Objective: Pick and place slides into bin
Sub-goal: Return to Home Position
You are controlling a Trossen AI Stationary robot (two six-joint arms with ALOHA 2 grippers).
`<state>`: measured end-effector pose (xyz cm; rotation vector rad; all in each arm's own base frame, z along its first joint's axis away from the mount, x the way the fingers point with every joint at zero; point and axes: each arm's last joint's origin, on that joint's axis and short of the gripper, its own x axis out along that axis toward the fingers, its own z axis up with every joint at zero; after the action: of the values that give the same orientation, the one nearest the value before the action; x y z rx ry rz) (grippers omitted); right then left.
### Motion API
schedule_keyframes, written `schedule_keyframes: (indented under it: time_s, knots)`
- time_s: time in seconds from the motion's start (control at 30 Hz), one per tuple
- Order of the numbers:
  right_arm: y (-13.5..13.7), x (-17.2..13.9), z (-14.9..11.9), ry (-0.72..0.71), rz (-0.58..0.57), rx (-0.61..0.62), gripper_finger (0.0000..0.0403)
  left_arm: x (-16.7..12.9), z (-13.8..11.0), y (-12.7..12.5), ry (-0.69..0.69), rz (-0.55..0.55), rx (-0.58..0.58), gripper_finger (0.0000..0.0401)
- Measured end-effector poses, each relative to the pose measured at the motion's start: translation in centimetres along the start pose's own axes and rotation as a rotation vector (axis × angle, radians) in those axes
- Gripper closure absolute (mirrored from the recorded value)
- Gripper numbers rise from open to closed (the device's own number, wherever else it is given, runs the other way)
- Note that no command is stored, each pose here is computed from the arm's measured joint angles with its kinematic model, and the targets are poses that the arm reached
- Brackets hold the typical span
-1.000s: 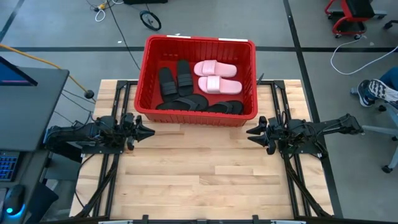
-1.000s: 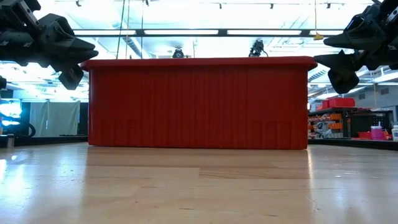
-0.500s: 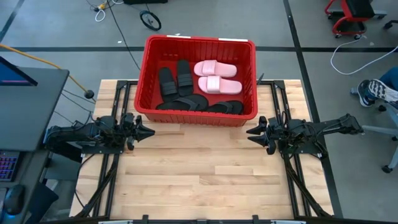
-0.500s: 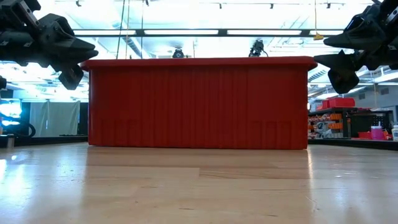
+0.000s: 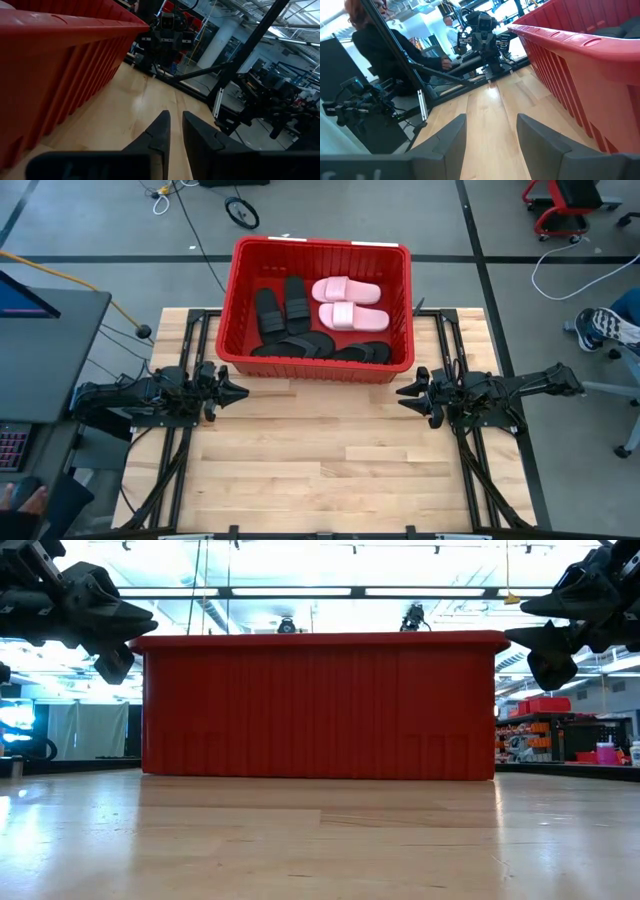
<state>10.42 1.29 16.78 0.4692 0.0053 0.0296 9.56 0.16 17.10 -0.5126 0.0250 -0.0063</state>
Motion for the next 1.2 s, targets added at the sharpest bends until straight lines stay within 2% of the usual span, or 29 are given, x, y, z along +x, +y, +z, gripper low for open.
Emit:
schedule_keyframes:
  time_s: [0.4,0.7,1.0,1.2]
  knots:
    - [0.0,0.0,0.0,0.0,0.0,0.0,0.0223,0.0,0.0,0.0,0.0,0.0,0.0,0.0337]
    - [0.0,0.0,0.0,0.0,0.0,0.0,0.0223,0.0,0.0,0.0,0.0,0.0,0.0,0.0348]
    - [0.0,0.0,0.0,0.0,0.0,0.0,0.0223,0.0,0.0,0.0,0.0,0.0,0.0,0.0337]
    - [0.0,0.0,0.0,0.0,0.0,0.0,0.0223,0.0,0.0,0.0,0.0,0.0,0.0,0.0344]
